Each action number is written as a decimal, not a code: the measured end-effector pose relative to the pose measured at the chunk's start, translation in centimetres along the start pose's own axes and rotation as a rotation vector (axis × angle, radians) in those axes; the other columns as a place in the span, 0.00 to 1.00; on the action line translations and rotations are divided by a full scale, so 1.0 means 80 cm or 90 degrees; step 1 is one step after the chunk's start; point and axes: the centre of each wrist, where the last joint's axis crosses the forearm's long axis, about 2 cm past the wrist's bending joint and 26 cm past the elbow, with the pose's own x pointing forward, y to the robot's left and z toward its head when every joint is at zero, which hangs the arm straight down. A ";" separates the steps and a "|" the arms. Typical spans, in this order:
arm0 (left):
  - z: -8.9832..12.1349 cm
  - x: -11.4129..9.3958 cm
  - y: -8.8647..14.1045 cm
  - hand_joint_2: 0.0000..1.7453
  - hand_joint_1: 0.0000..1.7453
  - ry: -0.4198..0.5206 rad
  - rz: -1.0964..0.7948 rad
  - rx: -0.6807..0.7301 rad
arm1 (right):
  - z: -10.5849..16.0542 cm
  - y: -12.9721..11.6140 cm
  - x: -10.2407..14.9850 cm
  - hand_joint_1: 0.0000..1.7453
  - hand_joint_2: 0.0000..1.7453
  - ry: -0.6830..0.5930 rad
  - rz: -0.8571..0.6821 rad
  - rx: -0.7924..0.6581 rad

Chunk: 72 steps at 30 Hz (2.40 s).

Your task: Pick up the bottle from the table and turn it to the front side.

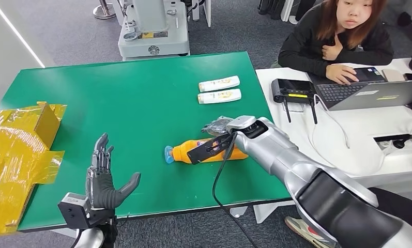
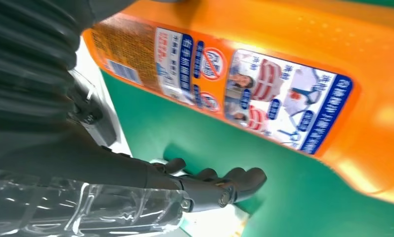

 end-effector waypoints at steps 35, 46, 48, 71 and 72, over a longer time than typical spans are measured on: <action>0.007 0.000 -0.003 1.00 0.00 0.030 0.013 -0.006 | -0.014 0.068 -0.032 0.99 1.00 0.072 -0.007 -0.038; 0.029 0.002 -0.002 1.00 0.00 0.044 -0.005 -0.003 | -0.022 0.136 -0.025 1.00 1.00 -0.144 -0.302 -0.184; 0.034 0.003 -0.002 1.00 0.00 0.043 -0.015 0.002 | -0.024 0.163 -0.012 1.00 1.00 -0.201 -0.387 -0.222; 0.005 0.004 0.016 1.00 0.00 0.160 0.198 -0.143 | 0.032 0.268 0.103 1.00 1.00 -0.382 -0.734 -0.466; -0.002 0.003 0.018 1.00 0.00 0.164 0.216 -0.160 | 0.031 0.266 0.103 1.00 1.00 -0.385 -0.734 -0.467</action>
